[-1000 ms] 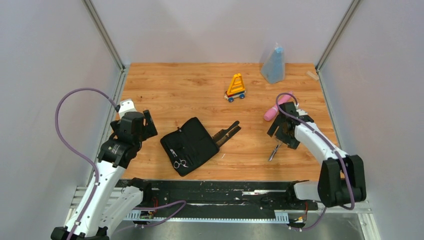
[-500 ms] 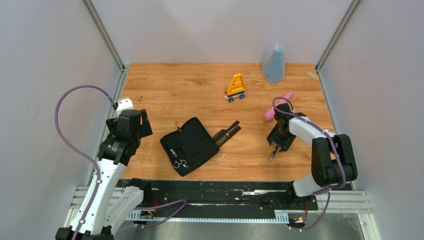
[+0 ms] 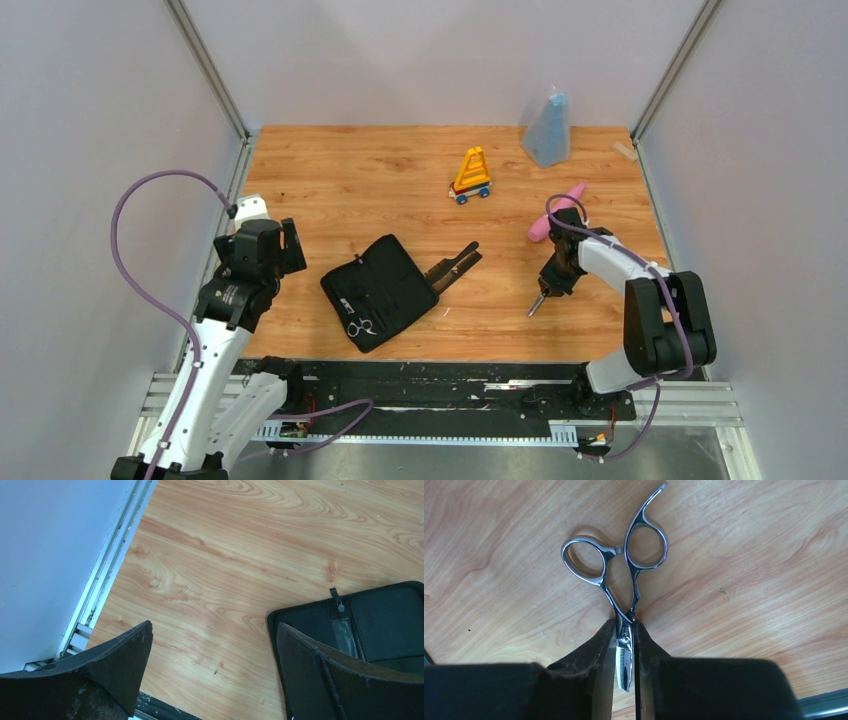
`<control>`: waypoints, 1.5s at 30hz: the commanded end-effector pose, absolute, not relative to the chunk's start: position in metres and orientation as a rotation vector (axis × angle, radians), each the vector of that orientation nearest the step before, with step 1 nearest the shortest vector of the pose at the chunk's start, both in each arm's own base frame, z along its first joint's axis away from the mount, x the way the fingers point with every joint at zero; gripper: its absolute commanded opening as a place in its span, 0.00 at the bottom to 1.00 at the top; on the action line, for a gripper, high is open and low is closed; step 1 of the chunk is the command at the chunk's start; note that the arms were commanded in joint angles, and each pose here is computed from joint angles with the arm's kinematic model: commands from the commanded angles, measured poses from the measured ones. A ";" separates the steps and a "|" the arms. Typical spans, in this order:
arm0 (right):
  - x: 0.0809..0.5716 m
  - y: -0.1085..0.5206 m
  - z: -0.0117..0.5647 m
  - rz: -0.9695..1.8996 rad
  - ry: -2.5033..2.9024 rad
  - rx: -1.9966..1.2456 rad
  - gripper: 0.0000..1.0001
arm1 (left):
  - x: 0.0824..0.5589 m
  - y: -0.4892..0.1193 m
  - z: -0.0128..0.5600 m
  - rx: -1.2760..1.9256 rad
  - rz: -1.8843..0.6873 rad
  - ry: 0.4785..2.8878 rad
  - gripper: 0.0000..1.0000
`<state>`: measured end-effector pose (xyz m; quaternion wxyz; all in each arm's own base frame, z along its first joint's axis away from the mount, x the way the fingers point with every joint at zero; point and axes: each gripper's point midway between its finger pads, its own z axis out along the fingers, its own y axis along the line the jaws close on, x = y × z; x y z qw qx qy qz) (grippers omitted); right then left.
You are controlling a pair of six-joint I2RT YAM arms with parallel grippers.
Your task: Sort the hair-cutting tools
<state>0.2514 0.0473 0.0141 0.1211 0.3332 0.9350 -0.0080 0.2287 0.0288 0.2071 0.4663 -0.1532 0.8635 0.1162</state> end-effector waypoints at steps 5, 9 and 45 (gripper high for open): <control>0.248 0.045 0.034 -0.011 2.684 0.805 0.00 | 0.241 0.007 0.204 -0.335 0.148 2.146 1.00; 0.259 0.059 0.065 0.036 2.611 0.642 0.00 | 0.246 -0.016 0.191 -0.357 0.003 2.194 1.00; 0.331 0.420 0.159 0.550 2.190 -0.537 0.00 | 0.226 -0.078 0.024 -0.511 -0.306 2.636 0.39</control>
